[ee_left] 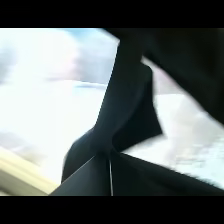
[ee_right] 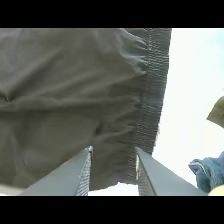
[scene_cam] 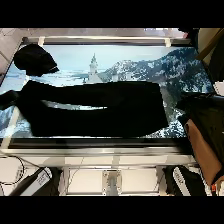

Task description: Fold the clothes and pants, and hang the long-sleeved shirts on hangers.

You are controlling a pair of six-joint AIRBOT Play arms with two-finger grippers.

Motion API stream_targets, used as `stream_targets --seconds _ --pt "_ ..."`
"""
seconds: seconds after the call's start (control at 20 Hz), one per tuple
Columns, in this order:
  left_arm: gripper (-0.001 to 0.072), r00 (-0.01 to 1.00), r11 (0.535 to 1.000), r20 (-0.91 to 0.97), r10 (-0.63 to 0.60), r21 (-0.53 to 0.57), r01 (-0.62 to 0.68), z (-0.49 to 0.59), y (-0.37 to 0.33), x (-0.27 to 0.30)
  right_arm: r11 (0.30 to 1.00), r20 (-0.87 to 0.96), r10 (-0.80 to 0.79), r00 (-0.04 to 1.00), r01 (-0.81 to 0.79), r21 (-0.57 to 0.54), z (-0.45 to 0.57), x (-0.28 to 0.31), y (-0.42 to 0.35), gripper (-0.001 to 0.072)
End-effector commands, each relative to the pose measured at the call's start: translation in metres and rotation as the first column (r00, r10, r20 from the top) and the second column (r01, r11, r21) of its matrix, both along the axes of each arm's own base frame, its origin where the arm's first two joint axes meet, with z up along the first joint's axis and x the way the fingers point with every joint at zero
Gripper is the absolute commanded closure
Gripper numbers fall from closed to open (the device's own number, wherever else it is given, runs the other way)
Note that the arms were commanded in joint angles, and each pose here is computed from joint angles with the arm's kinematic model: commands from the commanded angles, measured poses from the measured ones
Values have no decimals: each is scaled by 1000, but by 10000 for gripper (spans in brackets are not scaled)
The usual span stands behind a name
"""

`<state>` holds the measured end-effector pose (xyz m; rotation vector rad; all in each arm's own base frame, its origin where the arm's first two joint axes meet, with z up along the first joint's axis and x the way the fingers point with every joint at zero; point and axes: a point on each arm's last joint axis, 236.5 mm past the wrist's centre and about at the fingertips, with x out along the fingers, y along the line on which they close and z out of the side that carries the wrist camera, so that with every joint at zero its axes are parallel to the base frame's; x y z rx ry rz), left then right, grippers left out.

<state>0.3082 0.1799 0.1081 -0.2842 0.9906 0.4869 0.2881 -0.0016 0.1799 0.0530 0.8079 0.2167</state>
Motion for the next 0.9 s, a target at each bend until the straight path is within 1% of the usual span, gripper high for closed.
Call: stream_targets --seconds 0.0,0.1,0.2,0.3,0.35,0.4,0.5,0.6,0.65,0.7,0.75,0.8,0.85 --pt "702 988 965 36 149 214 -153 66 34 -81 999 -41 17 999 -19 -28 3 -13 0 409" --pt "702 979 955 46 198 218 -203 71 42 -96 999 -32 9 999 -10 -36 4 -11 -3 409" --pt "702 974 961 -35 225 175 -215 51 45 -102 999 -25 7 1000 -8 -36 5 -9 -3 409" --pt "701 972 974 -104 211 109 -199 24 45 -92 999 -25 7 1000 -8 -36 5 -9 -3 409" --pt "701 975 981 -120 189 66 -182 10 44 -78 999 -24 5 1000 -6 -35 6 -9 -3 409" --pt "701 979 985 -117 167 52 -162 -2 47 -61 1000 -22 -1 1000 0 -30 6 -8 -4 409" --pt "701 989 988 -66 133 88 -127 -19 69 -20 1000 -37 -19 999 18 -11 3 -6 -5 409" --pt "702 985 983 -37 171 70 -168 -36 88 7 999 -51 -40 998 40 8 0 -4 -6 409" --pt "702 983 984 -58 173 51 -170 -47 92 15 999 -51 -48 998 49 15 1 -4 -6 409" --pt "702 983 987 -84 161 13 -160 -61 89 26 997 -41 -67 997 68 25 3 -1 -7 409" --pt "701 986 989 -98 138 -49 -143 -75 76 39 995 -24 -90 996 91 36 6 3 -9 409" --pt "700 991 990 -97 90 -103 -100 -88 59 54 993 -3 -108 994 109 42 9 8 -12 409" --pt "615 995 991 -100 19 -130 -32 -99 42 68 991 9 -127 992 126 52 12 10 -13 407"
